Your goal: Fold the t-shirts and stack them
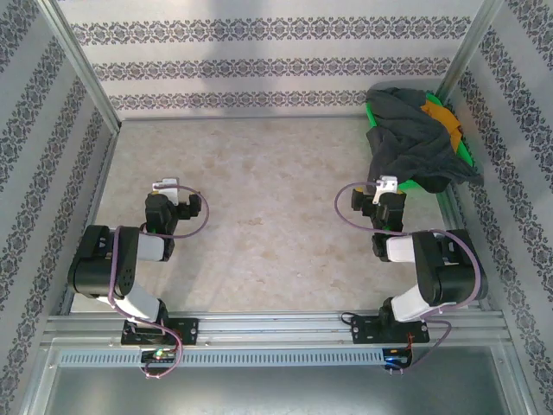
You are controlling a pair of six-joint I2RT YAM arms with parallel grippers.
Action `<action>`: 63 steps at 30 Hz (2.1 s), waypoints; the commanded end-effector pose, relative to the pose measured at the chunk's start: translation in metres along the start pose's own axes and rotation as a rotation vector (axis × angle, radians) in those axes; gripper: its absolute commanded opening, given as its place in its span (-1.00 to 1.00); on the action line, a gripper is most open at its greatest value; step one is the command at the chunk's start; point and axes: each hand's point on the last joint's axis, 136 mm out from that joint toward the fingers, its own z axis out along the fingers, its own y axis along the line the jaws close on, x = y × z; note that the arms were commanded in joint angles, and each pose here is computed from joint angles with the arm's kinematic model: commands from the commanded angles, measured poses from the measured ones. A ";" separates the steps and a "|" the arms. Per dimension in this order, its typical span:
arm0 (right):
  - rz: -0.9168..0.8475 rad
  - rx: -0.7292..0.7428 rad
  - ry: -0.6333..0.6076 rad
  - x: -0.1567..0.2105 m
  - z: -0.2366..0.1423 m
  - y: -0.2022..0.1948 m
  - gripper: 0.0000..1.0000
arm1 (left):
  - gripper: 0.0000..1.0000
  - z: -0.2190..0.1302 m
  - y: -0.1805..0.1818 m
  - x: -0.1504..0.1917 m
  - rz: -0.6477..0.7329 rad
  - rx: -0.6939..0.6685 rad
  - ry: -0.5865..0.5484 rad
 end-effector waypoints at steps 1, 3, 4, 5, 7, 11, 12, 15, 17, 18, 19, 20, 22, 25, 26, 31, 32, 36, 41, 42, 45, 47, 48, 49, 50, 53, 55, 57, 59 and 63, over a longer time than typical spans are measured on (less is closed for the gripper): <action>0.002 -0.015 -0.047 -0.017 0.001 0.001 0.95 | 1.00 0.001 0.002 -0.003 0.015 -0.003 -0.004; 0.004 -0.015 -0.048 -0.017 0.000 0.001 0.95 | 1.00 0.001 0.001 -0.003 0.014 -0.002 -0.004; 0.003 -0.015 -0.047 -0.017 0.001 0.001 0.95 | 1.00 0.001 0.001 -0.002 0.015 -0.002 -0.002; 0.003 -0.015 -0.047 -0.017 0.001 0.001 0.95 | 1.00 0.001 0.001 -0.003 0.014 -0.002 -0.002; 0.002 -0.016 -0.047 -0.017 0.001 0.002 0.96 | 1.00 0.001 0.002 -0.003 0.014 -0.003 -0.003; 0.004 -0.018 -0.051 -0.017 0.000 0.002 0.95 | 1.00 0.001 0.003 -0.003 0.012 -0.008 -0.007; 0.006 -0.015 -0.068 -0.021 -0.002 0.001 0.96 | 1.00 -0.001 0.003 -0.005 0.012 -0.009 -0.020; -0.052 0.051 -0.062 -0.043 -0.015 0.003 0.96 | 1.00 -0.020 0.011 -0.024 0.028 -0.110 -0.054; -0.063 0.081 -0.071 -0.086 -0.031 0.011 0.95 | 1.00 -0.041 0.011 -0.059 0.028 -0.165 -0.092; -0.018 0.087 -0.096 -0.115 -0.042 0.013 0.95 | 1.00 -0.053 0.009 -0.086 0.012 -0.176 -0.143; 0.063 0.114 -0.121 -0.146 -0.052 0.010 0.95 | 1.00 -0.064 0.007 -0.113 -0.017 -0.199 -0.194; 0.137 0.106 -0.120 -0.173 -0.059 0.009 0.96 | 1.00 -0.074 0.014 -0.133 -0.095 -0.246 -0.221; 0.352 0.043 0.001 -0.191 -0.063 0.008 0.95 | 1.00 -0.092 0.024 -0.146 -0.341 -0.302 -0.126; 0.522 -0.002 -0.007 -0.216 -0.040 -0.003 0.95 | 1.00 -0.084 0.029 -0.172 -0.643 -0.182 -0.179; 0.526 0.073 0.019 -0.220 -0.034 -0.012 0.90 | 1.00 -0.076 0.025 -0.179 -0.710 -0.117 -0.149; 0.544 0.423 0.166 -0.218 0.003 -0.067 0.73 | 1.00 -0.034 -0.046 -0.224 -0.691 0.193 0.053; 0.555 0.450 0.171 -0.217 0.013 -0.076 0.73 | 1.00 -0.031 -0.059 -0.231 -0.703 0.263 0.053; 0.588 0.580 0.259 -0.201 0.052 -0.113 0.81 | 0.97 -0.033 -0.113 -0.240 -0.691 0.444 0.103; 0.615 0.664 0.410 -0.154 0.096 -0.136 0.87 | 0.79 -0.040 -0.154 -0.223 -0.689 0.530 0.178; 0.620 0.679 0.448 -0.141 0.102 -0.138 0.87 | 0.75 -0.041 -0.160 -0.218 -0.691 0.539 0.196; 0.665 0.676 0.520 -0.110 0.118 -0.139 0.76 | 0.63 -0.048 -0.170 -0.210 -0.687 0.556 0.224; 0.667 0.648 0.510 -0.109 0.126 -0.137 0.58 | 0.55 -0.053 -0.172 -0.209 -0.681 0.557 0.228; 0.667 0.620 0.495 -0.111 0.131 -0.133 0.39 | 0.50 -0.056 -0.172 -0.208 -0.675 0.557 0.232; 0.683 0.589 0.482 -0.115 0.135 -0.129 0.13 | 0.45 -0.058 -0.171 -0.208 -0.671 0.553 0.232; 0.689 0.581 0.473 -0.119 0.134 -0.128 -0.13 | 0.40 -0.060 -0.169 -0.207 -0.668 0.545 0.233; 0.708 0.553 0.401 -0.136 0.128 -0.123 -0.83 | 0.24 -0.064 -0.166 -0.208 -0.653 0.537 0.225; 0.739 0.527 0.330 -0.154 0.116 -0.120 -1.00 | 0.10 -0.066 -0.165 -0.208 -0.648 0.532 0.220; 0.756 0.493 0.245 -0.178 0.101 -0.116 -1.00 | -0.01 -0.067 -0.164 -0.210 -0.646 0.529 0.216; 0.757 0.450 0.155 -0.207 0.081 -0.108 -1.00 | -0.07 -0.066 -0.163 -0.209 -0.646 0.527 0.214; 0.774 0.325 0.017 -0.261 0.049 -0.090 -1.00 | -0.10 -0.064 -0.162 -0.206 -0.647 0.520 0.213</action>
